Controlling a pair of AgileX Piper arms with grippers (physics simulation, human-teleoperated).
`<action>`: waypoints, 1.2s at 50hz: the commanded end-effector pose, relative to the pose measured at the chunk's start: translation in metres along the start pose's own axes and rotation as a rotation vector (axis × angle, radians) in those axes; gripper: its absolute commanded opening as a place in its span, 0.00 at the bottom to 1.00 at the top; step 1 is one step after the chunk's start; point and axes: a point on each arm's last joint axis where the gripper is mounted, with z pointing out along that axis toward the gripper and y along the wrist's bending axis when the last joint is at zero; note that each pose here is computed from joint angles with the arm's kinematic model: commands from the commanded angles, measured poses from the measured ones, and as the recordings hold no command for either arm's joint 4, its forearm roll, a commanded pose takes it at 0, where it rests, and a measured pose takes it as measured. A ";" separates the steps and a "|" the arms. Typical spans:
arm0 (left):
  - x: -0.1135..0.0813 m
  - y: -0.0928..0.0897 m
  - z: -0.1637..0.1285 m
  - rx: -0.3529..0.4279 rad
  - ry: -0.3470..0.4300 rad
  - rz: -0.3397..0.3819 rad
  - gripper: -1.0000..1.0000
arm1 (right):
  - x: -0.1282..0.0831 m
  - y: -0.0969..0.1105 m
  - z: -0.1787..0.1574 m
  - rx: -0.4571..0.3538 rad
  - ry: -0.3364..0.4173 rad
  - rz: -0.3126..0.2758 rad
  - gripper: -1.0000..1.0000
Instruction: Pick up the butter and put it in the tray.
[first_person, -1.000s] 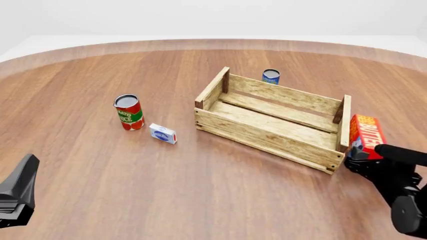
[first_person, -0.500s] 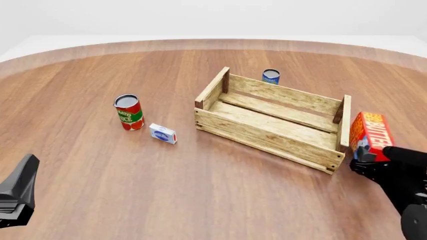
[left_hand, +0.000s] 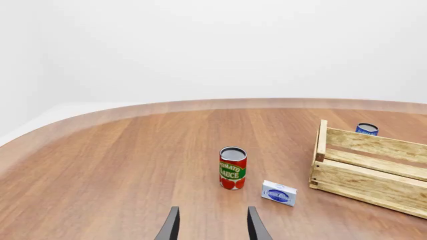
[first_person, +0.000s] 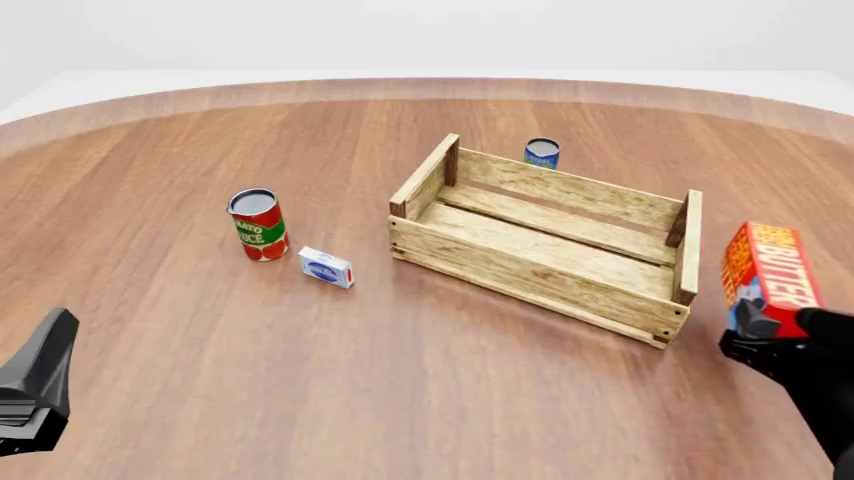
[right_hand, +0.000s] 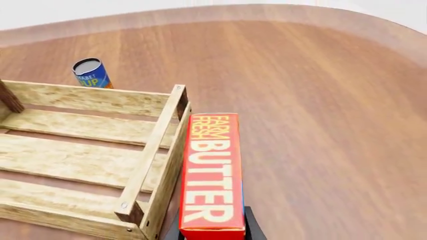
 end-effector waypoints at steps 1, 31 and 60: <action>0.000 0.000 0.000 0.000 0.000 0.000 1.00 | -0.006 -0.001 -0.011 0.004 -0.047 0.016 0.00; 0.000 0.000 0.000 0.000 0.000 0.000 1.00 | -0.035 0.008 -0.036 -0.045 -0.147 -0.022 0.00; 0.000 0.000 0.000 0.000 0.000 0.000 1.00 | -0.065 0.023 -0.070 -0.158 -0.210 -0.075 0.00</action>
